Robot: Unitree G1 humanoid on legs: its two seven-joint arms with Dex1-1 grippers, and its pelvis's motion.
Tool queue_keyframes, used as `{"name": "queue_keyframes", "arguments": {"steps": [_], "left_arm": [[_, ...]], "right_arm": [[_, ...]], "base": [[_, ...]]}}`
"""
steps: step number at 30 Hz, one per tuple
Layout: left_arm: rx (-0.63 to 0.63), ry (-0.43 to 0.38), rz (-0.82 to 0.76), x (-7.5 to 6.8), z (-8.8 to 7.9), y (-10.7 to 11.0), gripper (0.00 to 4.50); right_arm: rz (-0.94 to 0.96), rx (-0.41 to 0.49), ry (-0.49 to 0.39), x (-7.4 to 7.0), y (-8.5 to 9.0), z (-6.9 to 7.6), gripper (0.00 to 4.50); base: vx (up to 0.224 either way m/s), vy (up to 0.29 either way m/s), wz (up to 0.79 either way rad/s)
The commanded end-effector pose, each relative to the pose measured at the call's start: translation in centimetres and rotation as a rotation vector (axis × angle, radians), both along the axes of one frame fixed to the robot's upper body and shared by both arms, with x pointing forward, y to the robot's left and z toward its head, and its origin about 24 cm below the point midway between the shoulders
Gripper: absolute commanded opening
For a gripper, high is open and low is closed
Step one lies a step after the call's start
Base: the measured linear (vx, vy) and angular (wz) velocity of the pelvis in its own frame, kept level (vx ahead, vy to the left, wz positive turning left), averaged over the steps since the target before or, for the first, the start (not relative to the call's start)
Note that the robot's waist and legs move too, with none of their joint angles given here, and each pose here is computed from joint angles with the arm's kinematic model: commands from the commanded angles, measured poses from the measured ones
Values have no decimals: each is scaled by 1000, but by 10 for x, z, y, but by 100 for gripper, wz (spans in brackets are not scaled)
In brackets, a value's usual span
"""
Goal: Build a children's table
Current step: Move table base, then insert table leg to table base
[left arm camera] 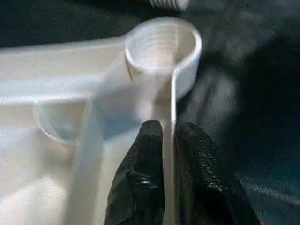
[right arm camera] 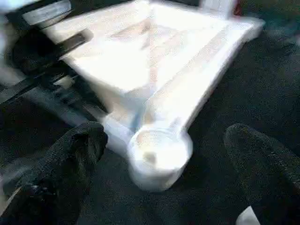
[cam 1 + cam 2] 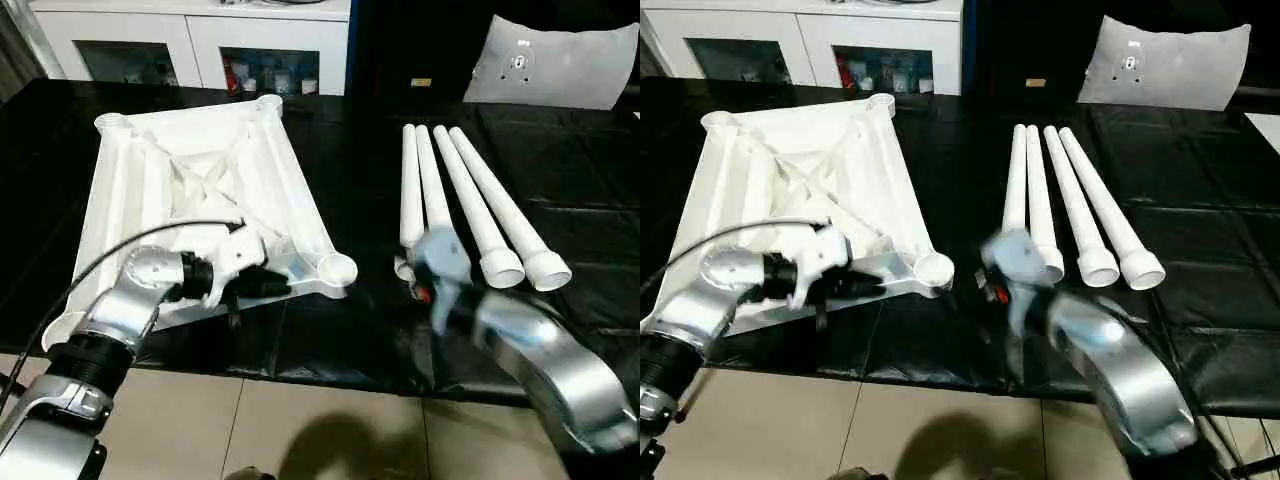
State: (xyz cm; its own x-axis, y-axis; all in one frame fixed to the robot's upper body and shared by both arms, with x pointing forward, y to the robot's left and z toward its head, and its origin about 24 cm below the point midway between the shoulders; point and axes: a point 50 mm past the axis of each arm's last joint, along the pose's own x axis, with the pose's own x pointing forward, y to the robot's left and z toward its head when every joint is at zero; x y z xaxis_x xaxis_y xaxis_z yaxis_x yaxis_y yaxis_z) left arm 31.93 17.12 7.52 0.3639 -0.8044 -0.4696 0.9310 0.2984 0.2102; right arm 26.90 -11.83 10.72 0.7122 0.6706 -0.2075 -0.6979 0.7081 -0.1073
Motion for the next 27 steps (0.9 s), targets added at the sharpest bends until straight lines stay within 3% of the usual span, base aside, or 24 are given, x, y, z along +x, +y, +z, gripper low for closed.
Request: {"name": "queue_keyframes", "arguments": {"steps": [1, 3, 8, 12, 14, 15, 17, 19, 20, 23, 27], "left_arm": [[-41, -48, 43, 3, 13, 6, 98], [-135, -58, 85, 1, 22, 6, 114], [-242, -126, 178, -5, 31, 4, 157], [-303, -148, 330, -12, 35, 6, 185], [-304, -148, 332, -13, 36, 6, 199], [-296, -150, 337, -19, 36, 4, 208], [-289, -147, 335, -21, 36, 4, 224], [-259, -131, 317, -30, 34, 1, 224], [-259, -131, 317, -30, 34, 1, 224], [-225, -97, 276, -44, 34, -8, 224], [-262, -110, 309, -47, 39, -13, 224]], "right_arm": [[-95, -25, -37, 11, -5, 4, 450], [-214, -49, -43, 24, -5, 6, 450], [-343, 19, 42, 34, -4, 8, 450], [-428, 19, 83, 47, 4, 8, 450], [-430, 21, 85, 47, 4, 8, 450], [-472, 20, 120, 57, 7, 6, 450], [-487, 9, 133, 61, 8, 5, 450], [-552, -44, 175, 76, 7, 1, 450], [-552, -44, 175, 76, 7, 1, 450], [-651, -63, 217, 100, 1, 2, 450], [-661, -48, 198, 109, 0, 6, 450]], "base": [[0, 0, 0], [0, 0, 0], [0, 0, 0], [0, 0, 0], [0, 0, 0], [0, 0, 0], [0, 0, 0], [0, 0, 0], [0, 0, 0], [0, 0, 0], [0, 0, 0]]}}
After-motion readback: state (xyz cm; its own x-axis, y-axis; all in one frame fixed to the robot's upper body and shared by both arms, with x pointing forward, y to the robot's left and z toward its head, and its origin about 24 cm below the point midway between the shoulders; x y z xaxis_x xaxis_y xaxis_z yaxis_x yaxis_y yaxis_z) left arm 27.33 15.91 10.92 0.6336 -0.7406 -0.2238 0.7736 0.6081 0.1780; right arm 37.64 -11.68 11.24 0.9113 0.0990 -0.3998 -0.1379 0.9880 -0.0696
